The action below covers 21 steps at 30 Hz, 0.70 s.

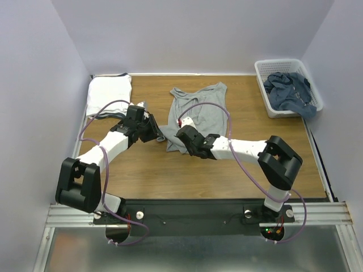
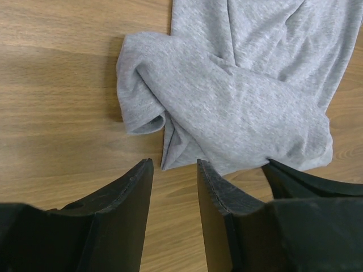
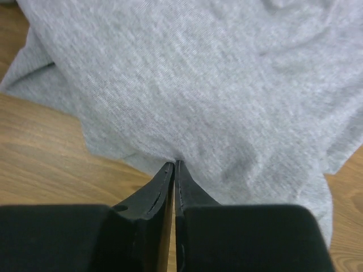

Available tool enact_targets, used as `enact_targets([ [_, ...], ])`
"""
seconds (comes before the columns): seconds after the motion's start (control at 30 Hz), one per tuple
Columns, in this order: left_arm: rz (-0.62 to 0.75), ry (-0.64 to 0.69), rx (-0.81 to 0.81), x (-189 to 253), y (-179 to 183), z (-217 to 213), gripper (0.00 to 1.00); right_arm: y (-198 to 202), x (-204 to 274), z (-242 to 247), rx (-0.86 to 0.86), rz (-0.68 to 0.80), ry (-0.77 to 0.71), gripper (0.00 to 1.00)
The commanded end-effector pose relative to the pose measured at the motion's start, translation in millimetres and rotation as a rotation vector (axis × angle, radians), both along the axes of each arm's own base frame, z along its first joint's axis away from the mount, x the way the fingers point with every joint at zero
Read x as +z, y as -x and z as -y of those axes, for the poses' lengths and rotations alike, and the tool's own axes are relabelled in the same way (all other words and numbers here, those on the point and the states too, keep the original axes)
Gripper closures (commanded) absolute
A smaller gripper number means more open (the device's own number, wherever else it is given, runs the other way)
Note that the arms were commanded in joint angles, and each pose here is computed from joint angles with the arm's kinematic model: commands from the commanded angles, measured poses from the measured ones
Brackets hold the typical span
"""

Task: Fold and stack the tank tops
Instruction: Flatten the tank top out

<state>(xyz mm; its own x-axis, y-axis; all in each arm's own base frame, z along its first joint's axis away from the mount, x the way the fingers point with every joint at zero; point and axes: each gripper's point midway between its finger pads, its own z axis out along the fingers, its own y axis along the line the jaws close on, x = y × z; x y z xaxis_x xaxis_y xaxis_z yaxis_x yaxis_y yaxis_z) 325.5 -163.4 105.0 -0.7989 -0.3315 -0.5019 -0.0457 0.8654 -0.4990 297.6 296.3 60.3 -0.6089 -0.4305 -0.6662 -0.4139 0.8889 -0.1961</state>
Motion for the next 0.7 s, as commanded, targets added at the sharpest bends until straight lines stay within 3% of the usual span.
enact_targets([
  [0.0, 0.056, 0.049, -0.004, 13, -1, 6, 0.52, -29, 52, -5, -0.067, 0.133, -0.097, 0.92],
  [0.13, 0.045, 0.051, -0.007, 5, 3, 6, 0.52, -40, 61, 8, -0.101, 0.140, -0.106, 0.99],
  [0.3, 0.041, 0.050, -0.004, -4, 4, 7, 0.51, -55, 73, 23, -0.167, 0.161, -0.126, 1.00],
  [0.67, 0.062, -0.009, 0.072, -12, -31, 4, 0.49, -147, 126, 85, -0.413, 0.255, -0.222, 1.00],
])
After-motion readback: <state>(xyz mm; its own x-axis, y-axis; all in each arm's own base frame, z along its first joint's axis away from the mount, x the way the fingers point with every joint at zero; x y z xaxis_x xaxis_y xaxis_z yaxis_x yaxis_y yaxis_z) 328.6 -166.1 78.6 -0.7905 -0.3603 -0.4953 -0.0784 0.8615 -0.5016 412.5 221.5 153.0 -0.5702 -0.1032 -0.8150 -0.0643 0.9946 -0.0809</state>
